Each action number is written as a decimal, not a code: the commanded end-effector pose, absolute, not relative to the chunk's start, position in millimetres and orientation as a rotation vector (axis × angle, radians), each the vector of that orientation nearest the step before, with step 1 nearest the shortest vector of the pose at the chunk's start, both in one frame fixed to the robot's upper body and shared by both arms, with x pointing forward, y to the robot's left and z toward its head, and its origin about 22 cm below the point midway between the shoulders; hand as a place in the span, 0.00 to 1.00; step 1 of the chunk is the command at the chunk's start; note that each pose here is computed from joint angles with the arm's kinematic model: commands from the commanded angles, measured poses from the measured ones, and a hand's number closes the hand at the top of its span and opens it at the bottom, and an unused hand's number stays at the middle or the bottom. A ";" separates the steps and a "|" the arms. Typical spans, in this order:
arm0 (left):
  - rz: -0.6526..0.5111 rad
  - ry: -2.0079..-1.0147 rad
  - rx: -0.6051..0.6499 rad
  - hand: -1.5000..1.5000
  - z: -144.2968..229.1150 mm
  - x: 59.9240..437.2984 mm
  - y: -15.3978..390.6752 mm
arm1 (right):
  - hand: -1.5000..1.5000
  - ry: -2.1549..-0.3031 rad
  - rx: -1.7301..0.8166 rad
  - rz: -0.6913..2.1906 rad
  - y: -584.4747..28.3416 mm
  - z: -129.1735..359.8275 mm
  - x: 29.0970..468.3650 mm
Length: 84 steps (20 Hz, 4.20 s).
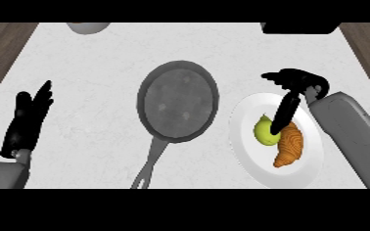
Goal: Pick the pear from the plate and place it in the pan
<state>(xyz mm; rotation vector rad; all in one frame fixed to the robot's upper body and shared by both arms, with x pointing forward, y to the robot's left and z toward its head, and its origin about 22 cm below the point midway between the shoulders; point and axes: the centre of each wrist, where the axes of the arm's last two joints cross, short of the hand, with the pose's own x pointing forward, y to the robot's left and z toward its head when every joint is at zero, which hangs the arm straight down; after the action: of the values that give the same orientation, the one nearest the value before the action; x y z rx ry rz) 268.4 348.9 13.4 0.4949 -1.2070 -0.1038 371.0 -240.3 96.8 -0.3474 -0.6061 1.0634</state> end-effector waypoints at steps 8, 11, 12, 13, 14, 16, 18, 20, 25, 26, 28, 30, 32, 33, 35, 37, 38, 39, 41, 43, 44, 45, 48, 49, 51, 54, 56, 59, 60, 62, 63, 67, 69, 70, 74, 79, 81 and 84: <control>-0.107 -1.211 0.505 0.50 24.0 259.3 361.5 | 0.00 -0.573 -0.339 1.105 -254.7 65.7 356.3; -0.109 -1.209 0.498 0.50 8.6 259.5 343.5 | 0.00 -0.565 -0.350 1.107 -229.8 73.3 369.0; -0.100 -1.217 0.509 0.50 9.9 248.2 346.7 | 0.00 -0.554 -0.332 1.094 -236.4 55.2 369.0; -0.100 -1.217 0.493 0.50 11.8 272.4 370.4 | 0.00 -0.567 -0.348 1.116 -218.1 76.5 361.2; -0.081 -1.212 0.491 0.50 16.4 245.0 356.1 | 0.00 -0.559 -0.337 1.085 -235.7 61.2 363.9; -0.108 -1.212 0.501 0.50 15.4 254.5 351.9 | 0.00 -0.542 -0.345 1.101 -226.1 52.9 370.0; -0.094 -1.199 0.498 0.50 14.8 265.7 354.9 | 0.00 -0.522 -0.332 1.114 -226.9 50.7 362.1; -0.111 -1.193 0.494 0.50 1.3 278.5 364.2 | 0.00 -0.529 -0.334 1.112 -232.3 41.0 360.5; -0.081 -1.194 0.511 0.50 12.2 271.7 338.3 | 0.00 -0.476 -0.339 1.114 -248.2 42.8 358.0; -0.102 -1.200 0.504 0.50 29.3 276.2 375.8 | 0.00 -0.487 -0.337 1.114 -244.1 31.6 358.0; -0.087 -1.204 0.492 0.50 8.0 270.1 350.7 | 0.00 -0.459 -0.367 1.122 -247.5 26.1 349.3; -0.096 -1.214 0.489 0.50 14.0 272.5 334.5 | 1.00 -0.497 -0.327 1.156 -212.7 23.7 355.8; -0.085 -1.216 0.505 0.50 13.9 284.8 344.2 | 1.00 -0.576 -0.386 1.216 -229.1 29.7 346.4; -0.099 -1.201 0.483 0.50 3.1 260.5 361.1 | 1.00 -0.558 -0.436 1.246 -222.8 27.3 347.7; -0.110 -1.204 0.485 0.50 1.8 250.3 347.0 | 1.00 -0.577 -0.450 1.228 -235.9 19.6 341.7; -0.111 -1.219 0.475 0.50 20.6 270.0 352.2 | 1.00 -0.572 -0.477 1.238 -229.4 20.7 359.4; -0.110 -1.194 0.490 0.50 8.9 267.0 338.9 | 1.00 -0.561 -0.466 1.219 -248.8 17.9 352.0; -0.093 -1.195 0.489 0.50 17.8 273.8 350.0 | 1.00 -0.589 -0.476 1.215 -245.2 18.9 369.6; -0.094 -1.209 0.509 0.50 6.9 258.4 368.1 | 1.00 -0.599 -0.450 1.211 -233.0 30.9 339.9; -0.095 -1.211 0.504 0.50 7.0 270.2 344.0 | 1.00 -0.629 -0.446 1.155 -242.9 17.6 345.1; -0.096 -1.193 0.496 0.50 16.6 261.5 341.2 | 1.00 -0.615 -0.465 1.133 -252.0 20.7 349.2; -0.097 -1.194 0.498 0.50 5.7 276.0 367.3 | 1.00 -0.699 -0.499 1.195 -241.1 44.7 330.3; -0.089 -1.186 0.500 0.50 10.5 268.5 358.2 | 1.00 -0.889 -0.669 1.302 -265.5 53.5 313.4; -0.076 -1.173 0.528 0.50 14.0 263.3 369.5 | 1.00 -0.967 -0.703 1.331 -250.1 50.2 296.5; -0.068 -1.179 0.537 0.50 1.5 253.8 363.4 | 1.00 -1.067 -0.794 1.341 -265.2 73.4 285.5; -0.047 -1.173 0.529 0.50 12.0 260.4 363.8 | 1.00 -1.340 -0.875 1.278 -271.0 82.2 269.9; -0.060 -1.178 0.534 0.50 18.4 254.8 384.2 | 1.00 -1.513 -0.946 1.172 -262.8 101.5 266.3; -0.063 -1.168 0.536 0.50 -2.6 254.5 366.8 | 1.00 -1.718 -0.906 1.064 -253.2 122.5 245.6; -0.069 -1.184 0.492 0.50 -1.0 256.7 358.0 | 1.00 -1.720 -0.926 1.065 -272.1 109.2 243.7; -0.079 -1.214 0.510 0.50 22.0 269.2 350.1 | 1.00 -1.723 -0.897 1.047 -254.1 110.2 218.6; -0.066 -1.207 0.509 0.50 12.2 270.8 352.0 | 1.00 -1.739 -0.886 1.041 -253.8 129.6 224.5; -0.082 -1.196 0.483 0.50 4.0 267.1 360.2 | 1.00 -1.758 -0.821 0.973 -209.0 129.4 231.8; -0.094 -1.195 0.508 0.50 12.2 266.6 342.4 | 1.00 -1.740 -0.774 0.955 -192.1 142.3 244.9; -0.107 -1.203 0.493 0.50 19.8 283.2 343.7 | 1.00 -1.760 -0.770 0.928 -188.5 127.7 256.9; -0.100 -1.200 0.509 0.50 21.8 281.4 348.6 | 1.00 -1.737 -0.702 0.902 -148.1 118.0 271.6; -0.125 -1.209 0.485 0.50 -5.0 253.9 356.3 | 1.00 -1.710 -0.647 0.831 -101.9 108.9 326.0; -0.116 -1.208 0.478 0.50 9.2 264.4 342.8 | 1.00 -1.676 -0.626 0.840 -90.8 110.7 343.1; -0.122 -1.208 0.482 0.50 3.5 265.8 342.4 | 1.00 -1.658 -0.635 0.855 -75.4 87.6 356.9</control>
<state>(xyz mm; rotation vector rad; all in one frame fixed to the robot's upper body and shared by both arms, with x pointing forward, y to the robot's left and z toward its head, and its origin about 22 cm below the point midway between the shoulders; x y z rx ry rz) 270.6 347.0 13.2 0.4845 -1.2094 -0.1182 338.6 -98.8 103.3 -0.6419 -1.6820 0.8456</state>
